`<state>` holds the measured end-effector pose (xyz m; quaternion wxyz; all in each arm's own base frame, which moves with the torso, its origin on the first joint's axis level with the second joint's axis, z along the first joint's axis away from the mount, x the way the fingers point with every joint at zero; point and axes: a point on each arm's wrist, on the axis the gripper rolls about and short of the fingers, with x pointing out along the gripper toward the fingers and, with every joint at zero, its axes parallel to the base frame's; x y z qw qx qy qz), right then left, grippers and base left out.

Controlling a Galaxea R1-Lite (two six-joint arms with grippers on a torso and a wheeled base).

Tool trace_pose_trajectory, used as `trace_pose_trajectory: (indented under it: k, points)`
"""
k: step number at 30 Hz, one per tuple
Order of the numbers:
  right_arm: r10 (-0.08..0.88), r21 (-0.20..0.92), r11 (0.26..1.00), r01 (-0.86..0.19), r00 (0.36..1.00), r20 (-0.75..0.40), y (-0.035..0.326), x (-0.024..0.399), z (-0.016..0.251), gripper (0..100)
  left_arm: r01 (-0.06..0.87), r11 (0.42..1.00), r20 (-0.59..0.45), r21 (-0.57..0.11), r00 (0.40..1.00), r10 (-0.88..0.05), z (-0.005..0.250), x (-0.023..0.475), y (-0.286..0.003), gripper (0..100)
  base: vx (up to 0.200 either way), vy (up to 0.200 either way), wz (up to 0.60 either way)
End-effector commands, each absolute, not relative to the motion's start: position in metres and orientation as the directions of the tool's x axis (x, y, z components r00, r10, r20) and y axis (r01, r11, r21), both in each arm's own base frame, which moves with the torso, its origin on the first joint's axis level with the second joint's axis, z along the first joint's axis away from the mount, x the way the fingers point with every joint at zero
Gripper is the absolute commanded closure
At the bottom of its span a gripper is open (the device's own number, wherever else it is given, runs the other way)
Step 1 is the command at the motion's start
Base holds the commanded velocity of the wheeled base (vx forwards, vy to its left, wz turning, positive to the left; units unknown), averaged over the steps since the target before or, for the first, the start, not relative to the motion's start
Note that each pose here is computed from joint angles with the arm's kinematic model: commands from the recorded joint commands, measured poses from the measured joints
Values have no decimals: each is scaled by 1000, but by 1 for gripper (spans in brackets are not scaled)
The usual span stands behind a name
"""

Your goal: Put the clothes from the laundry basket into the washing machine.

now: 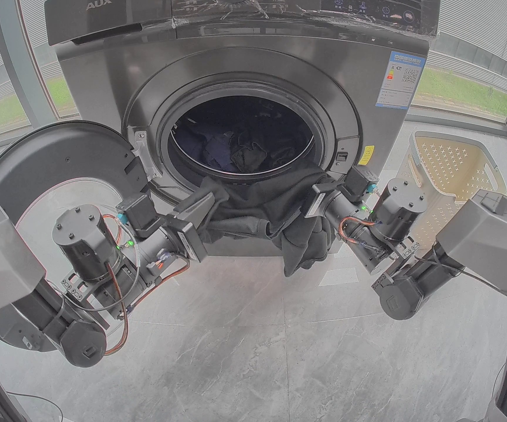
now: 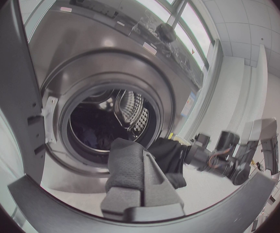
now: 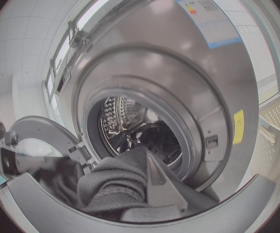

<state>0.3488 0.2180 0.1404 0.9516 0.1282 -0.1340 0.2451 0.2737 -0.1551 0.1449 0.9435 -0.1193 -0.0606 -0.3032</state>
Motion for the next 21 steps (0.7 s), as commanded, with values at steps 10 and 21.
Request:
trace_pose_trajectory:
  k: [10,21]
  points:
    - [454,190,819,-541,814,361,220,322,168,100,579,793,87,-191,814,-574,119,270,-151,0,0,0,0]
    - [450,193,818,-541,812,371,219,321,174,100,611,777,35,-154,789,-614,112,255,-147,0,0,0,0]
